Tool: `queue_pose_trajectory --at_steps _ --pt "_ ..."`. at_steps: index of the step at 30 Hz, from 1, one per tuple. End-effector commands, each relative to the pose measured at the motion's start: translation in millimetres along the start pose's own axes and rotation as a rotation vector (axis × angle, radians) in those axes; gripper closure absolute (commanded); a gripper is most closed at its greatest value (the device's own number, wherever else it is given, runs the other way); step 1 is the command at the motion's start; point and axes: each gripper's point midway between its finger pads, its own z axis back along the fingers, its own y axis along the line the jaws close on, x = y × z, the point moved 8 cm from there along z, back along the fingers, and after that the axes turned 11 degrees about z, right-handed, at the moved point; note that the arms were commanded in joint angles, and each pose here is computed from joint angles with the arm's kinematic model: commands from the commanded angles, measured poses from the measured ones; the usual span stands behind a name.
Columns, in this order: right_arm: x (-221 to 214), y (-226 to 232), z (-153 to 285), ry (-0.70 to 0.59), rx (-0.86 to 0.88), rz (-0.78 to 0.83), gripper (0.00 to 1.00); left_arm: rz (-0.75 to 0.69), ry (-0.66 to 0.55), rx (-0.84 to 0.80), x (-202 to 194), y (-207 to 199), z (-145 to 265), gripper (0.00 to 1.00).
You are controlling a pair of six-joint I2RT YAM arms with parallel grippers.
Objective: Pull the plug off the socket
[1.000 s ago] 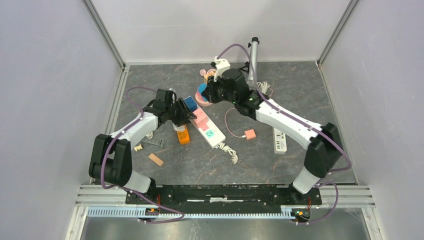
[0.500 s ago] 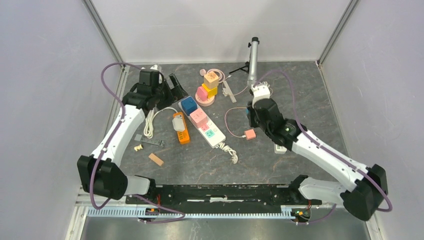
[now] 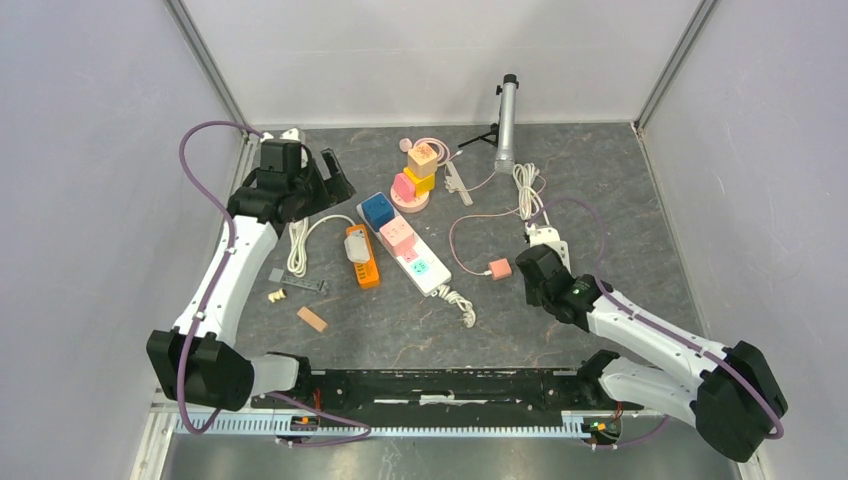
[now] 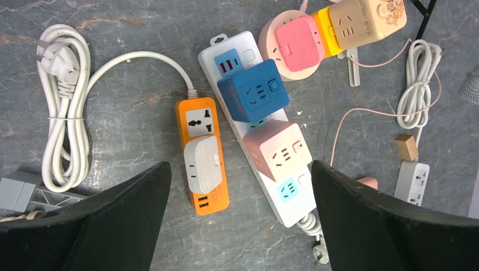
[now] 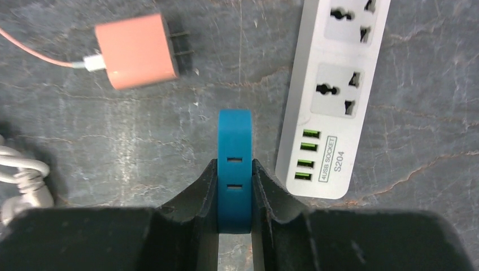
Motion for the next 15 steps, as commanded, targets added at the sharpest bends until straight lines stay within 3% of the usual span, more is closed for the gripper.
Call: queue_pose_trajectory --at_steps 1,3,9,15 --pt "0 2 -6 -0.017 -0.014 -0.057 0.81 -0.054 -0.047 -0.034 8 -3 16 0.00" --pt "-4 1 -8 0.016 -0.040 -0.064 0.72 -0.051 -0.036 -0.043 6 -3 16 0.00" --pt "-3 3 -9 0.040 -0.029 -0.040 0.27 -0.043 -0.002 -0.062 3 -2 16 0.00" --pt "25 11 4 -0.083 0.105 -0.020 0.17 -0.059 0.015 -0.072 2 -2 16 0.00"
